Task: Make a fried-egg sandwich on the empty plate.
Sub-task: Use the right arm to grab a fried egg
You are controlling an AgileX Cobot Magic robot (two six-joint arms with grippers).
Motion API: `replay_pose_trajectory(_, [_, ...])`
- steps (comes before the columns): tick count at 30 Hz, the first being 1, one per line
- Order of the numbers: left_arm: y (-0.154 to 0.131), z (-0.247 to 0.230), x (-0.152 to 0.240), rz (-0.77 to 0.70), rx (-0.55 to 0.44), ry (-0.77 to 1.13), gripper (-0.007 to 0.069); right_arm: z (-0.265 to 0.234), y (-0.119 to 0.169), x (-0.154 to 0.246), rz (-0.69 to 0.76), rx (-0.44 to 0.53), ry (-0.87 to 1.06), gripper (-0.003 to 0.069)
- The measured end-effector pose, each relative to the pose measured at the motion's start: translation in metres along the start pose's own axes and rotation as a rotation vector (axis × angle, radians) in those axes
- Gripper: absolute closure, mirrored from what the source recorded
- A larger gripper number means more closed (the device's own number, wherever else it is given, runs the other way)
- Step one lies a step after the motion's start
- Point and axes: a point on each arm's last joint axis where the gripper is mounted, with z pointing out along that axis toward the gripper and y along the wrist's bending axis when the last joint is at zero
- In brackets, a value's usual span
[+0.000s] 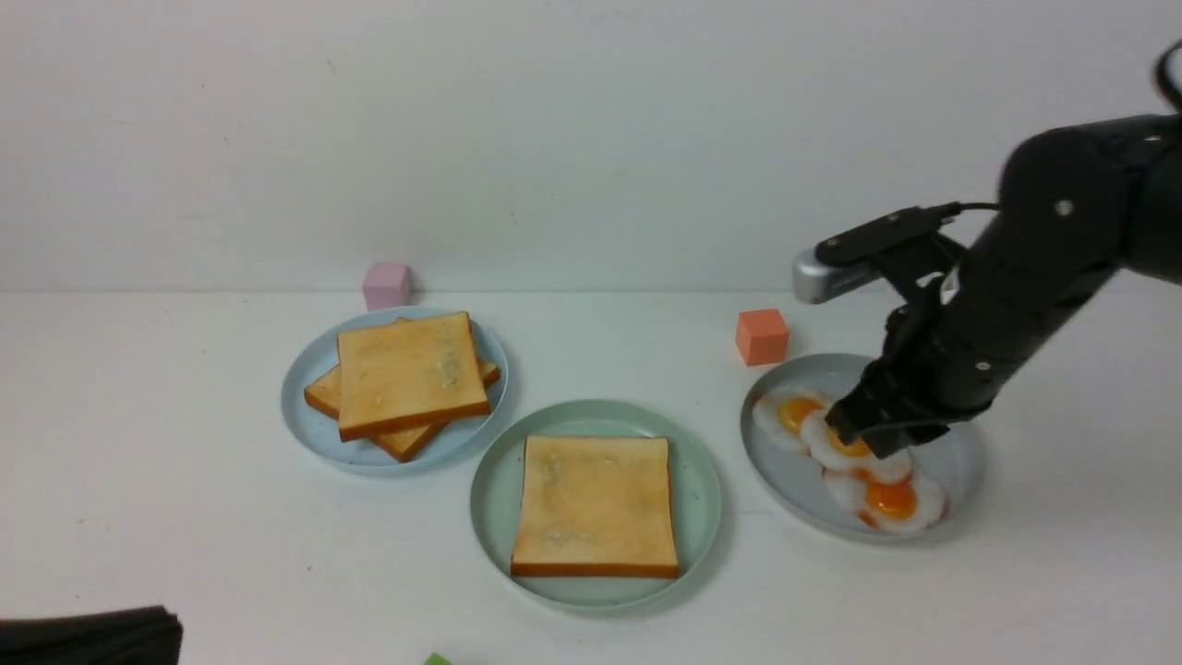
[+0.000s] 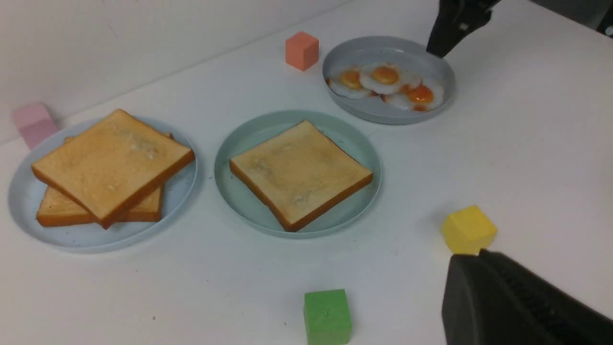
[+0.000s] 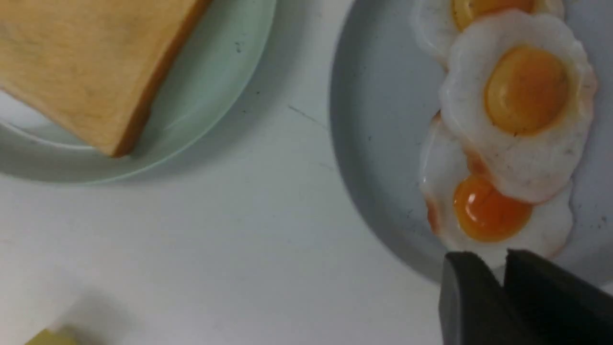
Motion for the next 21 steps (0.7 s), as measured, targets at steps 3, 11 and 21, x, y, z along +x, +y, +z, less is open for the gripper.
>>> replay_pose_trajectory(3, [0.000, -0.004, 0.004, 0.000, 0.001, -0.017, 0.0638, 0.013, -0.002, -0.013, -0.026, 0.036, 0.025, 0.0456])
replay_pose_trajectory(11, [0.000, -0.004, 0.006, 0.003, -0.001, -0.015, 0.0638, 0.048, -0.006, -0.025, -0.029, 0.051, 0.025, 0.0151])
replay_pose_trajectory(21, [0.000, -0.003, 0.005, 0.003, -0.002, -0.020, 0.0638, 0.097, -0.016, -0.030, -0.114, 0.125, 0.040, 0.0003])
